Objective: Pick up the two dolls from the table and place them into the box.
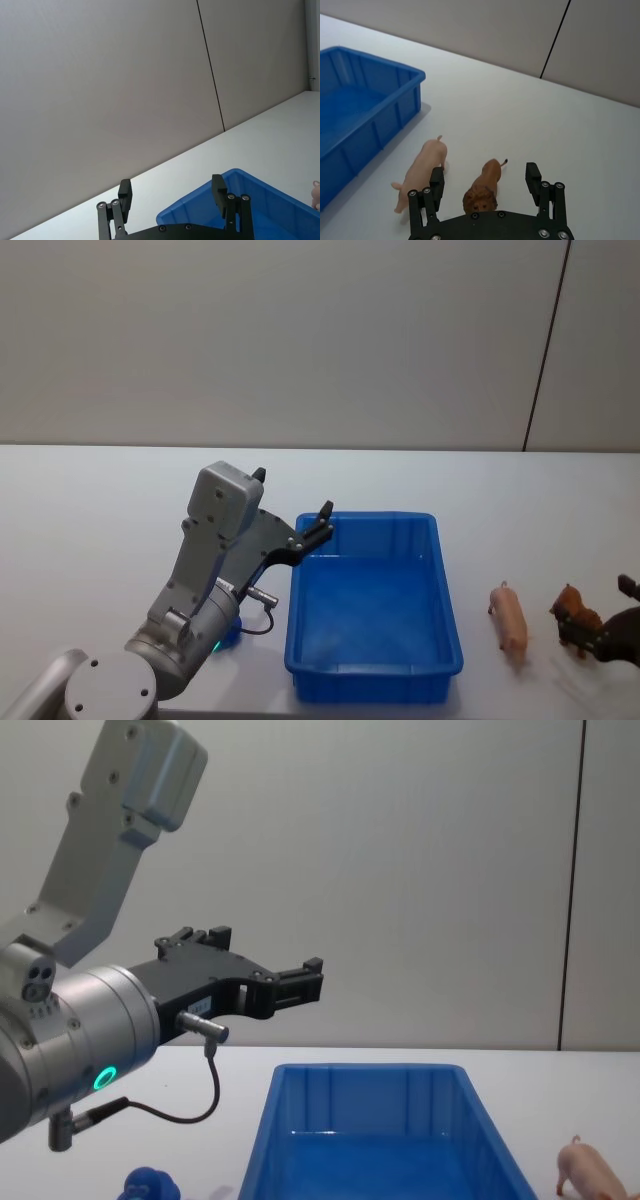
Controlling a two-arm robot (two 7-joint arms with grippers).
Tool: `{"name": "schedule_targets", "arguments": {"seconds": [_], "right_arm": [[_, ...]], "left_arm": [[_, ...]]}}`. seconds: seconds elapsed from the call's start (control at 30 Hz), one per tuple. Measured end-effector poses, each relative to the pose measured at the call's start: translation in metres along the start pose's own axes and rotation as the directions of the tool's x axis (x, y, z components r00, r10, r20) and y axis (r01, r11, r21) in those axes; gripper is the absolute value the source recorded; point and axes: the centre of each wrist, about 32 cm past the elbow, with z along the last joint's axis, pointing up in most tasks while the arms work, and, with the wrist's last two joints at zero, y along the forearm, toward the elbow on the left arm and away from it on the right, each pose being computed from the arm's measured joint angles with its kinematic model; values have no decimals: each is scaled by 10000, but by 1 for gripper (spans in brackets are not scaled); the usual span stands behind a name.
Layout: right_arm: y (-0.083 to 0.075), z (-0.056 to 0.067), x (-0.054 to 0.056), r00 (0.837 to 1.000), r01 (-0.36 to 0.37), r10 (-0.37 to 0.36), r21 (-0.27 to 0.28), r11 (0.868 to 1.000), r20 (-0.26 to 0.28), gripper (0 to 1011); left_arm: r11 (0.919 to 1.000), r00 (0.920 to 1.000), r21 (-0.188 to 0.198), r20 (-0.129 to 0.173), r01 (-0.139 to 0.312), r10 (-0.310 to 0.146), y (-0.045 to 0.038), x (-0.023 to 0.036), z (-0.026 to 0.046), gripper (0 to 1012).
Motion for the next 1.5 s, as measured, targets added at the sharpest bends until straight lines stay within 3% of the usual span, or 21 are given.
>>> {"name": "schedule_targets", "arguments": {"seconds": [0.43, 0.67, 1.1, 1.5], "right_arm": [[-5, -119, 8, 10000, -47, 45, -904, 9959, -26, 998], [17, -160, 7, 9999, -22, 11, -1084, 9941, -106, 845], [73, -167, -18, 9979, -273, 232, -671, 9974, -602, 434], [124, -130, -49, 9961, -328, 323, -54, 9994, -825, 422]], "left_arm": [[10000, 10000, 0, 0, 0, 0, 0, 0, 0, 1001], [10000, 10000, 0, 0, 1, -1, 0, 0, 0, 1001], [10000, 10000, 0, 0, 0, 0, 0, 0, 0, 1001], [10000, 10000, 0, 1, 0, 0, 0, 0, 0, 1001]]}}
